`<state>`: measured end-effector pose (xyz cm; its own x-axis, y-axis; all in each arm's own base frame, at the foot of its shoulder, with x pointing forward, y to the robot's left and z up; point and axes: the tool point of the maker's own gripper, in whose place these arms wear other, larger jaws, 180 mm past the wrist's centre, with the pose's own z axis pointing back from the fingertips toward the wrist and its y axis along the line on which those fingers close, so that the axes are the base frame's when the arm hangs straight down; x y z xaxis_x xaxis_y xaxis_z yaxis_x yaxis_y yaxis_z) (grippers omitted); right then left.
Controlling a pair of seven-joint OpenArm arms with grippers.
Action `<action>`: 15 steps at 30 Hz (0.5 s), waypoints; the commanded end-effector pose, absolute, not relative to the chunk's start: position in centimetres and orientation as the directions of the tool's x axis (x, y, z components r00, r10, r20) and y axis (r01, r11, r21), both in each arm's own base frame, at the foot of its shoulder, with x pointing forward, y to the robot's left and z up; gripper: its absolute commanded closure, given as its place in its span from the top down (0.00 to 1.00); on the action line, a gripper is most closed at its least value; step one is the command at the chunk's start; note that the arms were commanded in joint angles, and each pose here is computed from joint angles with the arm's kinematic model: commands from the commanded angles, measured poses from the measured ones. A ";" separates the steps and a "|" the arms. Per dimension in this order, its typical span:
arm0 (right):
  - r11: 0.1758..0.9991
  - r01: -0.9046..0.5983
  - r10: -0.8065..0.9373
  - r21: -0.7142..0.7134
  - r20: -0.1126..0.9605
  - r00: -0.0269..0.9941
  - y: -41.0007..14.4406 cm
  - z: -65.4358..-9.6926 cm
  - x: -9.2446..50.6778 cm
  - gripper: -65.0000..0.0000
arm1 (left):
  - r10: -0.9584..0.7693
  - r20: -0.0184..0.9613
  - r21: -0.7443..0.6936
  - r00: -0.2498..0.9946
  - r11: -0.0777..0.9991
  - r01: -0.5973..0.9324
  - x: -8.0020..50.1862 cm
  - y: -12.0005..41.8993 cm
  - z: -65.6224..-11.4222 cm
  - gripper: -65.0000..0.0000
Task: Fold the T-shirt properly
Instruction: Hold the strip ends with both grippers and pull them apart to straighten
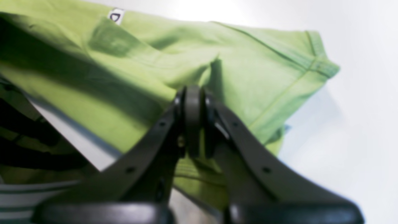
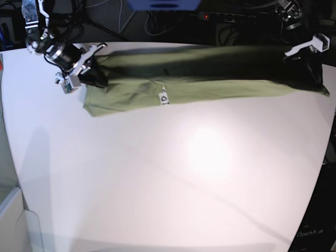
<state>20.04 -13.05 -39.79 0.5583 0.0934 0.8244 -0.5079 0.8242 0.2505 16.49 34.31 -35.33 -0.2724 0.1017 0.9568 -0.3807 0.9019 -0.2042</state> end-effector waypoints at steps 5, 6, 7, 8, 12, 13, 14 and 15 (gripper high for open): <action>0.820 -0.521 0.077 0.237 0.856 0.511 -13.0 -38.3 21.3 0.01 | 0.077 0.947 -0.199 -0.313 0.903 -0.381 16.2 34.8 -34.2 0.03; 0.819 -0.522 0.077 0.238 0.856 0.512 -13.0 -38.3 21.2 0.01 | 0.076 0.951 -0.191 -0.300 0.907 -0.375 16.3 34.7 -34.4 0.03; 0.819 -0.522 0.077 0.238 0.856 0.512 -13.0 -38.3 21.2 0.01 | 0.071 0.958 -0.173 -0.278 0.915 -0.365 16.5 34.4 -34.6 0.03; 0.819 -0.522 0.077 0.238 0.856 0.512 -13.0 -38.3 21.2 0.01 | 0.065 0.966 -0.153 -0.250 0.923 -0.352 16.7 34.1 -35.0 0.03; 0.819 -0.522 0.077 0.238 0.856 0.512 -13.0 -38.3 21.2 0.01 | 0.063 0.983 -0.118 -0.175 0.939 -0.323 16.5 32.7 -36.4 0.03; 0.819 -0.522 0.077 0.238 0.856 0.512 -13.0 -38.3 21.2 0.01 | 0.068 0.985 -0.117 -0.159 0.940 -0.319 16.3 32.3 -36.8 0.03; 0.819 -0.522 0.077 0.238 0.856 0.512 -13.0 -38.3 21.2 0.01 | 0.071 0.987 -0.115 -0.147 0.942 -0.315 16.2 31.8 -37.1 0.03; 0.820 -0.521 0.077 0.237 0.856 0.511 -13.0 -38.3 21.3 0.01 | 0.071 0.989 -0.109 -0.129 0.944 -0.312 16.0 31.5 -37.5 0.03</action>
<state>20.63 -12.98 -39.49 0.5465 0.0955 0.8320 -0.5136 0.8229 0.2429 16.21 30.95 -38.68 -0.0869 0.0949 0.9917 -0.3094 0.9437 -0.1174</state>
